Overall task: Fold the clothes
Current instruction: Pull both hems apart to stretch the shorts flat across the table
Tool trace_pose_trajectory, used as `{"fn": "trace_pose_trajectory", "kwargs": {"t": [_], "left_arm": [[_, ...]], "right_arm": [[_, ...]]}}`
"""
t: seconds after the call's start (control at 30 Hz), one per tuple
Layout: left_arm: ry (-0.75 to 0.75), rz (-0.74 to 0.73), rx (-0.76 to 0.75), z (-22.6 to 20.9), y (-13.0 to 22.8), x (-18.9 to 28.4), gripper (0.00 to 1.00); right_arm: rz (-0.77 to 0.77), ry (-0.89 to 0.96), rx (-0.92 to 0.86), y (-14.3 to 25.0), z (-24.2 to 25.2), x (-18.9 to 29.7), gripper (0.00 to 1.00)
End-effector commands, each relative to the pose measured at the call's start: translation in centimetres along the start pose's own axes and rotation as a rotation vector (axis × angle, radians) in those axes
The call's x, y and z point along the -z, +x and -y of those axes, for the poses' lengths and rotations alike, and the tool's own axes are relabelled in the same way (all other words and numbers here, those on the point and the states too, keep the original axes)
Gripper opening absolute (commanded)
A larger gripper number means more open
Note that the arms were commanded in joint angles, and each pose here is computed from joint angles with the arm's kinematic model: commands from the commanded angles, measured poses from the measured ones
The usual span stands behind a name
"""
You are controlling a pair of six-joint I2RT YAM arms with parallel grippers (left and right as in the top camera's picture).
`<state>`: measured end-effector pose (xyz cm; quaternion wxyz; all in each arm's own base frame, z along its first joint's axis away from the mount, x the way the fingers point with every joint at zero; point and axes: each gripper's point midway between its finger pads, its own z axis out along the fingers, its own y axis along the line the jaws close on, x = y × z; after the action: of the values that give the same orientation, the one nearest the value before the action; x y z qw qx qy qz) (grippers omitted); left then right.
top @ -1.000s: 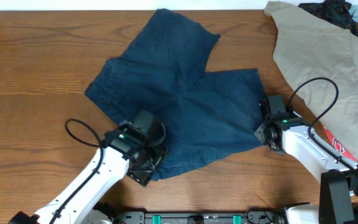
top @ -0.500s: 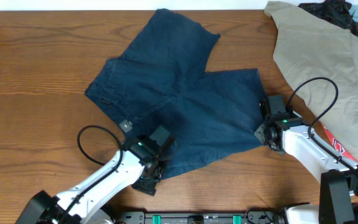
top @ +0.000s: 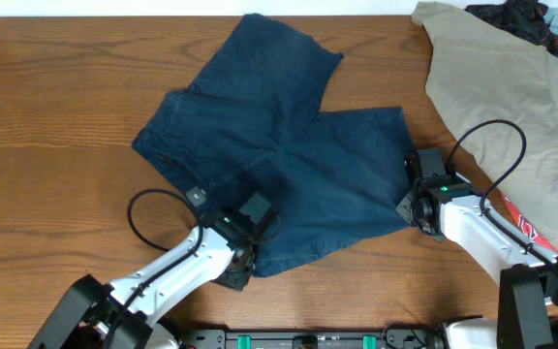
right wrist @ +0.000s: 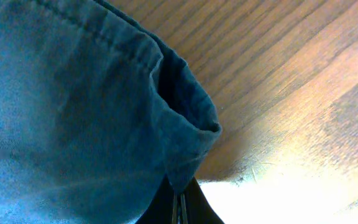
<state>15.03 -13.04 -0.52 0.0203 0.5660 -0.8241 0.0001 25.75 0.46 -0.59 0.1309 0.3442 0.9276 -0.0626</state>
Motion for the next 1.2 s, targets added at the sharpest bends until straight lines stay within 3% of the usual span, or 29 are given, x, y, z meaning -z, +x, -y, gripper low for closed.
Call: {"fn": "trace_pose_trajectory", "kwargs": {"t": [0.0, 0.17, 0.3, 0.37, 0.67, 1.0, 1.17], "left_arm": [[-0.048, 0.041, -0.068, -1.1, -1.0, -0.8, 0.06], [0.006, 0.026, -0.320, -0.1, -1.4, 0.4, 0.06], [0.133, -0.012, -0.598, 1.9, 0.1, 3.3, 0.06], [0.177, 0.000, -0.651, 2.5, 0.5, 5.1, 0.06], [0.398, 0.010, -0.658, 3.7, 1.8, 11.3, 0.06], [0.458, 0.019, -0.571, -0.7, -0.1, 14.4, 0.06], [0.531, 0.141, -0.487, -0.2, -2.4, 15.8, 0.06]], "right_arm": [[-0.088, 0.081, 0.062, 2.5, 2.5, -1.7, 0.01], [-0.116, 0.055, 0.108, 2.5, 2.1, -0.7, 0.01], [-0.113, -0.009, 0.119, 1.0, 1.4, 1.8, 0.01], [-0.108, -0.045, 0.125, 0.1, 1.3, 3.5, 0.01], [-0.008, -0.098, 0.081, -3.7, 4.1, 11.6, 0.01], [0.080, -0.101, 0.046, -6.0, 8.1, 17.1, 0.01], [0.136, -0.208, 0.136, -7.6, 6.3, 19.6, 0.01]]}}
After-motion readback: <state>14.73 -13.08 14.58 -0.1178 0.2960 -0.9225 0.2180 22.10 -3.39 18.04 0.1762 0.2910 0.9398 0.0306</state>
